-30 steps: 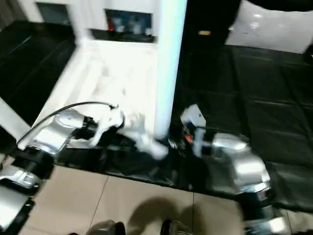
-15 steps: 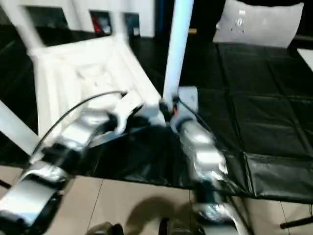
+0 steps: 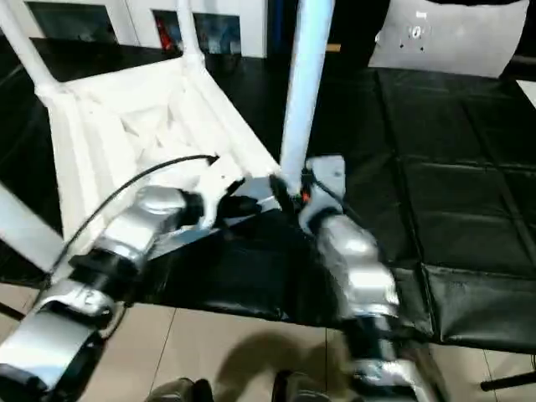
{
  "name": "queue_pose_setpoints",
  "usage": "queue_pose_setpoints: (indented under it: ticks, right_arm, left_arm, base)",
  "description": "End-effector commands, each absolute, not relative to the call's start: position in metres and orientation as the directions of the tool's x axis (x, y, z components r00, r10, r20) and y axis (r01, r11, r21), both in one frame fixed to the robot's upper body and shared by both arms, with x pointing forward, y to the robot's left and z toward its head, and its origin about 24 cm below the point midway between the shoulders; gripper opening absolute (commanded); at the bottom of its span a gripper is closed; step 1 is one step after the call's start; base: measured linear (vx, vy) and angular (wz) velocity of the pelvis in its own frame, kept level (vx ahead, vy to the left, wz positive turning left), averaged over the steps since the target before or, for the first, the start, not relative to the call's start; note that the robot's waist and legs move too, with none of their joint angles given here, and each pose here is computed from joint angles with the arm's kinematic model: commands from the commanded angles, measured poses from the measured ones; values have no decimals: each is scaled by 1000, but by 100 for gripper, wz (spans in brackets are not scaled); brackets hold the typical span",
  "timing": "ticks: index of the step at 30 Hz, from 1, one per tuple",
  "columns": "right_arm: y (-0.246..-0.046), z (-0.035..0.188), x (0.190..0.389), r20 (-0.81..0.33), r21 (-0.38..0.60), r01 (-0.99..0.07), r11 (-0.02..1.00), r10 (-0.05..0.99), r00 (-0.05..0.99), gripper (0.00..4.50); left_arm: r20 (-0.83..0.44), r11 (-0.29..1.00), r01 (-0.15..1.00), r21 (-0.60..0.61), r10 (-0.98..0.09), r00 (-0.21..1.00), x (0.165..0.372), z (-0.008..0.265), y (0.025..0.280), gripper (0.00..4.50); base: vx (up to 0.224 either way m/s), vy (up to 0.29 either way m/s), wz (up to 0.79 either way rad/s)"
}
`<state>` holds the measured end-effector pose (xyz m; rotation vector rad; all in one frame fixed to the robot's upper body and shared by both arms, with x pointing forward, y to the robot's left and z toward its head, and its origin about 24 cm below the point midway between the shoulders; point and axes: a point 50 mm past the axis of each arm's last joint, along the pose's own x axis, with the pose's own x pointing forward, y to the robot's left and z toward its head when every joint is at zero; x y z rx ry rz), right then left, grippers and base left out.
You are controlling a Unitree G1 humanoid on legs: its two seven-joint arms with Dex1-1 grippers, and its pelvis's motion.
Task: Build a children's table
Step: Rotate leg to tighten
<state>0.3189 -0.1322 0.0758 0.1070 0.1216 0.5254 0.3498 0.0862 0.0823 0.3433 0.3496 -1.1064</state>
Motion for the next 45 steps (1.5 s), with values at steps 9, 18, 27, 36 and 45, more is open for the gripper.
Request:
queue_pose_setpoints:
  ticks: [9, 18, 27, 36, 45]
  right_arm:
    - [-168, 95, 298, -99, -4, -848, 530, 843, 528, 435]
    - [-171, 94, 285, -257, 76, -991, 107, 963, 84, 435]
    - [-165, 94, 289, -285, 166, -986, -20, 956, -68, 360]
    - [-162, 91, 290, -288, 224, -972, -72, 948, -136, 275]
    - [-155, 90, 289, -246, 247, -964, -94, 957, -156, 220]
  left_arm:
    - [-549, -34, 995, 95, -835, 24, 332, 86, 112, 0]
    - [-634, -324, 946, 13, -735, -243, 320, 82, 114, 0]
    - [-656, -399, 917, 23, -698, -288, 319, 83, 110, 0]
    - [-663, -408, 913, 26, -690, -289, 320, 82, 112, 0]
    - [-669, -400, 916, 12, -685, -290, 320, 80, 116, 0]
  base:
    - [0, 0, 0]
    - [0, 0, 0]
    - [0, 0, 0]
    - [0, 0, 0]
    - [0, 0, 0]
